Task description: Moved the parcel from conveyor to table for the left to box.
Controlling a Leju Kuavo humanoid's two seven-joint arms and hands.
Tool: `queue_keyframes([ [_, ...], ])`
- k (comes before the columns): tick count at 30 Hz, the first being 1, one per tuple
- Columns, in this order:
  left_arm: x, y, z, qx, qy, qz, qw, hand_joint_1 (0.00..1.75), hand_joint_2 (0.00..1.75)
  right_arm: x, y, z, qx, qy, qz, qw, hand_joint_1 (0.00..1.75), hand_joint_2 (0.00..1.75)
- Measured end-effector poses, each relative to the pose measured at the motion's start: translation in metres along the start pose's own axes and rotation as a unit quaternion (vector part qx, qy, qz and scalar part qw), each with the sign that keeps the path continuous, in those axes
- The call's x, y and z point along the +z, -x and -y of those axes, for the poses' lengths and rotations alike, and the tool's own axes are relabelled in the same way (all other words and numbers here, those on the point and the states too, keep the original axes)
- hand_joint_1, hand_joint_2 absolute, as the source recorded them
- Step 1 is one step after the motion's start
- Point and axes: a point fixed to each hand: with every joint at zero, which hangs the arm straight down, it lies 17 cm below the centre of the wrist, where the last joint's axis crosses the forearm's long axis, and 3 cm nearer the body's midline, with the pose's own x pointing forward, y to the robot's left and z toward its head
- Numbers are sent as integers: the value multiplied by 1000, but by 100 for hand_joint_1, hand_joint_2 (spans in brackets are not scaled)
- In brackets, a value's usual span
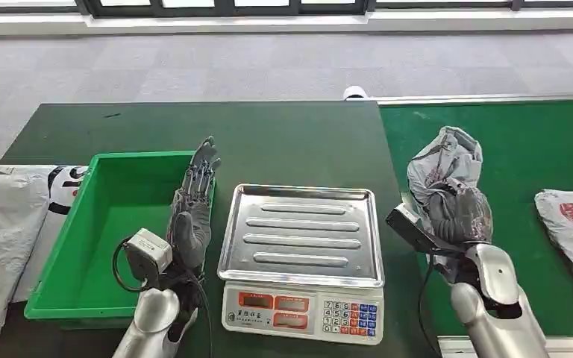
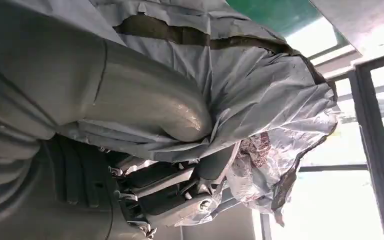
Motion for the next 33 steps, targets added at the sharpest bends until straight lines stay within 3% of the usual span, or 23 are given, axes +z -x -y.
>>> queue_keyframes([
  [10, -1, 1, 6, 1, 12, -4, 1000, 0, 0, 11, 5, 10, -6, 12, -20, 1000, 175, 175],
  [12, -1, 0, 7, 6, 14, -4, 1000, 0, 0, 4, -7, 30, -20, 54, 6, 998, 175, 175],
  [14, -2, -3, 8, 12, 12, 4, 1000, 0, 0, -8, -28, 71, -51, 139, 50, 988, 175, 175],
  [17, -1, -6, 8, 24, 5, 17, 1000, 0, 0, -20, -59, 131, -105, 259, 121, 953, 175, 175],
  [19, -1, -7, 9, 33, 2, 21, 999, 0, 0, -25, -86, 147, -126, 289, 164, 935, 175, 175],
  [22, -4, -8, 12, 44, 1, 24, 999, 0, 0, -28, -120, 157, -156, 305, 201, 918, 175, 175],
  [26, -7, -9, 17, 59, 6, 26, 998, 0, 0, -32, -143, 164, -231, 309, 205, 900, 175, 175],
  [33, -6, -5, 25, 63, 18, 21, 998, 0, 0, -32, -185, 171, -270, 299, 230, 886, 175, 175],
])
